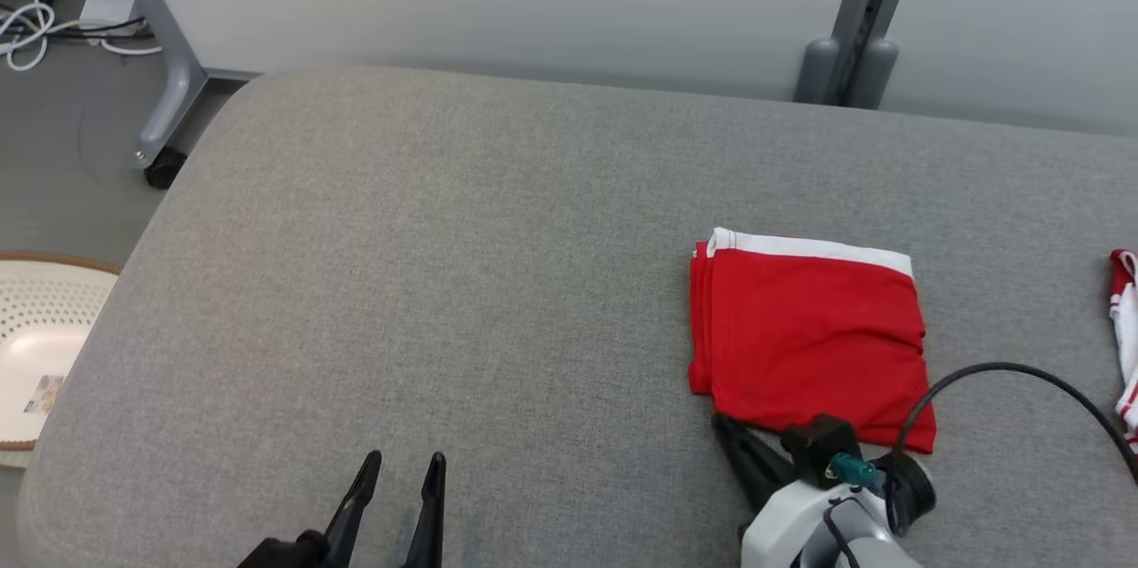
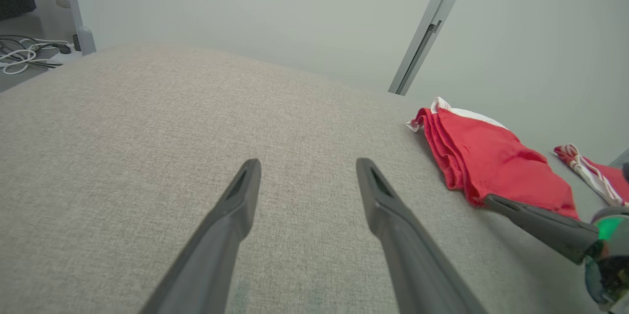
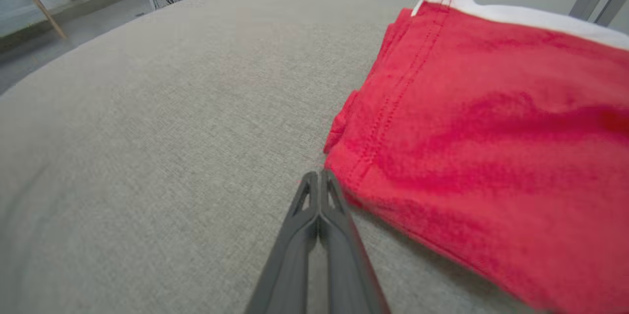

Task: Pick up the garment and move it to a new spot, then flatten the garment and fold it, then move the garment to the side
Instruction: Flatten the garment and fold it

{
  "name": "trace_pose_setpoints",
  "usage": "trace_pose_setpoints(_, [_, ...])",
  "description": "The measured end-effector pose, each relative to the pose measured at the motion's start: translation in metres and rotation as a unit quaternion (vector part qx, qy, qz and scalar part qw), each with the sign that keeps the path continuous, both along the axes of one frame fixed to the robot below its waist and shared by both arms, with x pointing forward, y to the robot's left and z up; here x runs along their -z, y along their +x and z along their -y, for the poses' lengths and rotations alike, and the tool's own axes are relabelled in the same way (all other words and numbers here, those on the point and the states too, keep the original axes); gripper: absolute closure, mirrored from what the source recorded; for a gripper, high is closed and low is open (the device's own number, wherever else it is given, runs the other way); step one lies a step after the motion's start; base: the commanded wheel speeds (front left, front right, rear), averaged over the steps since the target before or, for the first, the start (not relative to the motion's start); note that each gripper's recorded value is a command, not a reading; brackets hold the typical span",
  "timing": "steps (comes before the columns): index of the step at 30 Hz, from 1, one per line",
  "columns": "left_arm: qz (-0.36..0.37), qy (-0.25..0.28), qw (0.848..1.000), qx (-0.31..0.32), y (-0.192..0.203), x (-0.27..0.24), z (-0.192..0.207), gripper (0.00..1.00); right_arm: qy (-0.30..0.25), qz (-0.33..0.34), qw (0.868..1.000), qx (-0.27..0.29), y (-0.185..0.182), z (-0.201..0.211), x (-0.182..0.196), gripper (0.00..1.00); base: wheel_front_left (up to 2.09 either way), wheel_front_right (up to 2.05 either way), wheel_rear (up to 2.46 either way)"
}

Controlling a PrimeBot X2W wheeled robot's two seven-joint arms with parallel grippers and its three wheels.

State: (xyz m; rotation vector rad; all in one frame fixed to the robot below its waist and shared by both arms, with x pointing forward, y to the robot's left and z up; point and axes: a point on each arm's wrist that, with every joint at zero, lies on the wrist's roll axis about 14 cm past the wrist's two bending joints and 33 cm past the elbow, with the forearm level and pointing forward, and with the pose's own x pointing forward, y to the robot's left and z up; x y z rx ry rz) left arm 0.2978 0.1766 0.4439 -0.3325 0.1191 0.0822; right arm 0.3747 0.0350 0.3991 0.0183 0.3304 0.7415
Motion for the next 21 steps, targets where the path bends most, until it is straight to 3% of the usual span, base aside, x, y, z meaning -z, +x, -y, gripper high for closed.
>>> trace_pose_setpoints(4, [-0.004, -0.003, 1.000, -0.008, -0.011, 0.002, -0.002, 0.00, 0.051, 0.025, 0.998, 0.009, -0.007, -0.006, -0.031, 1.00, 0.00, 0.00, 0.00])
trace_pose_setpoints(8, [0.000, -0.003, 1.000, -0.009, -0.020, 0.001, -0.003, 0.00, 0.087, 0.075, 0.991, 0.068, -0.005, 0.024, -0.066, 0.98, 0.00, 0.00, 0.00])
trace_pose_setpoints(10, [0.005, -0.001, 1.000, -0.004, -0.020, -0.001, -0.002, 0.00, 0.094, 0.101, 0.984, 0.114, -0.006, 0.055, -0.079, 0.51, 0.00, 0.00, 0.00])
trace_pose_setpoints(11, [0.010, 0.001, 1.000, -0.001, -0.019, -0.004, -0.002, 0.00, 0.089, 0.116, 0.980, 0.137, -0.008, 0.074, -0.083, 0.00, 0.00, 0.00, 0.00])
trace_pose_setpoints(16, [0.039, 0.018, 0.999, -0.004, -0.011, -0.021, -0.011, 0.00, 0.091, 0.160, 0.947, 0.262, -0.027, 0.161, -0.103, 0.00, 0.00, 0.00, 0.00])
trace_pose_setpoints(21, [0.038, 0.033, 0.999, -0.014, -0.018, -0.020, -0.023, 0.00, 0.044, 0.184, 0.924, 0.333, -0.054, 0.222, -0.105, 0.00, 0.00, 0.00, 0.00])
